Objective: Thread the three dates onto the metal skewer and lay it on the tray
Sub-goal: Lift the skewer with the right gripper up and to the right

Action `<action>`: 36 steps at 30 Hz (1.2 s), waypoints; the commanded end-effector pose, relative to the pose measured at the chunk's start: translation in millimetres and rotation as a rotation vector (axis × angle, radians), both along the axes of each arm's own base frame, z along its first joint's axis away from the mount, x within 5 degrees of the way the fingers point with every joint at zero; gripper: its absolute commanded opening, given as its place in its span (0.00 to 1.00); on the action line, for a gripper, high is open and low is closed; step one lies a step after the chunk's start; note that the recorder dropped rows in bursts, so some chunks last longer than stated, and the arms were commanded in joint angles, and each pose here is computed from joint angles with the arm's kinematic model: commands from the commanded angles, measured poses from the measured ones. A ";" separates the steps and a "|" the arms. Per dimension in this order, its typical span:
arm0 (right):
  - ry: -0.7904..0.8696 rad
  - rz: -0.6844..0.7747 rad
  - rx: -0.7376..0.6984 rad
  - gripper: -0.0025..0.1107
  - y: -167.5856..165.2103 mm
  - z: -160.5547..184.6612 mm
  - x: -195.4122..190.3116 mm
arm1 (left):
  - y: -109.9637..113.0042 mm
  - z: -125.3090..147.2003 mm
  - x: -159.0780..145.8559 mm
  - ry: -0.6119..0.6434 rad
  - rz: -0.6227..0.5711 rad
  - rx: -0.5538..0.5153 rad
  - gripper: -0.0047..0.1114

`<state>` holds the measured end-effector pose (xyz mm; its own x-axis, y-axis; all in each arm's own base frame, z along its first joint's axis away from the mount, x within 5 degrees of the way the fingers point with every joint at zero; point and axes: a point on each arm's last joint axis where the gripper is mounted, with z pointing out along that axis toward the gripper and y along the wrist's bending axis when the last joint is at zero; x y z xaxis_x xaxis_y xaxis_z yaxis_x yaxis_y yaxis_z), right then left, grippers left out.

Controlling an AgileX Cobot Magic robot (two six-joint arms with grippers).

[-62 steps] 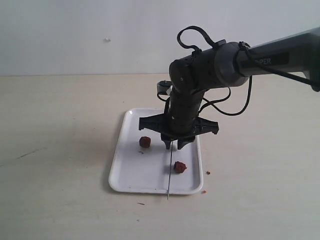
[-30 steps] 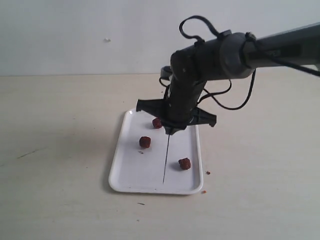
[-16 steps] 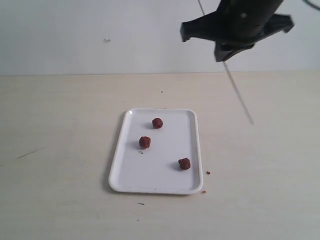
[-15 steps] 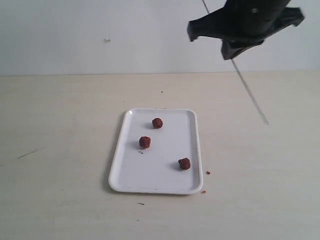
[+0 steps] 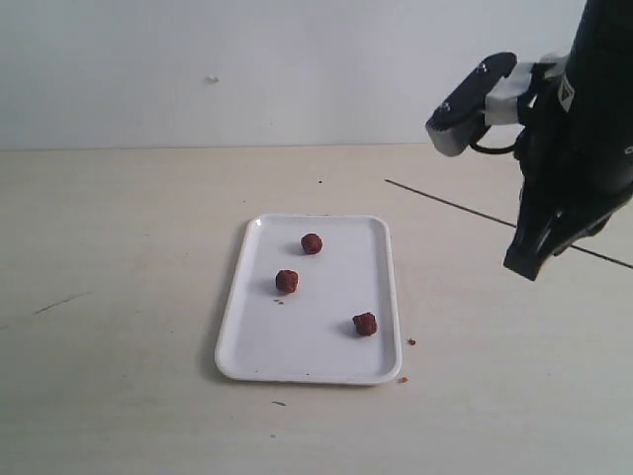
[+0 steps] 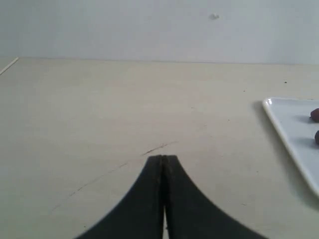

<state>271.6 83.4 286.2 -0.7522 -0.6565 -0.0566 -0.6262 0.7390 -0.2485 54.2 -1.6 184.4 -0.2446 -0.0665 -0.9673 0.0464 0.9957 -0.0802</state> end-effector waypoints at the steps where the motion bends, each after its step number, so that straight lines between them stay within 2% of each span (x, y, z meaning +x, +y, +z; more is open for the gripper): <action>1: -0.037 0.131 0.021 0.02 2.4 -11.2 1.3 | -0.3 -0.3 -0.2 -0.007 -0.007 0.002 0.05; 4: -0.088 0.218 0.067 0.02 8.6 -12.2 5.8 | -0.3 -0.3 -0.2 -0.007 -0.007 0.002 0.05; 11: -0.186 0.246 0.121 0.02 14.9 -9.2 13.6 | -0.3 -0.3 -0.2 -0.007 -0.007 0.002 0.05; 15: -0.181 0.434 0.036 0.02 12.5 -16.1 13.3 | -0.1 -0.8 -0.3 -0.002 -0.004 0.003 0.05; 17: -0.185 0.478 0.014 0.02 12.0 -16.3 13.9 | -0.1 -1.0 -0.3 0.000 -0.004 0.003 0.05; 24: -0.193 0.482 0.012 0.02 12.2 -16.0 14.7 | 0.0 -1.0 -0.3 -0.002 -0.009 0.027 0.05; 26: -0.209 0.482 0.006 0.02 12.0 -15.3 16.0 | 0.3 0.4 0.0 -0.022 -0.021 0.096 0.05; 28: -0.223 0.469 0.010 0.02 12.2 -14.8 17.1 | -2.0 10.0 1.5 -0.127 -0.036 0.059 0.05; 29: -0.225 0.448 0.013 0.02 10.2 -14.8 17.7 | -4.4 21.2 2.0 -0.246 -0.049 -0.017 0.05; 30: -0.226 0.434 0.015 0.02 8.4 -14.8 18.3 | -5.1 25.5 1.8 -0.291 -0.056 -0.035 0.05; 31: -0.228 0.389 0.018 0.02 0.1 -14.7 20.9 | -6.5 34.5 0.7 -0.388 -0.071 -0.062 0.05; 32: -0.231 0.365 0.021 0.02 -4.2 -14.7 22.3 | -6.9 37.6 0.1 -0.423 -0.078 -0.066 0.05; 36: -0.241 0.204 0.075 0.02 -37.7 -14.9 30.0 | -9.4 56.4 -6.0 -0.624 -0.123 -0.192 0.05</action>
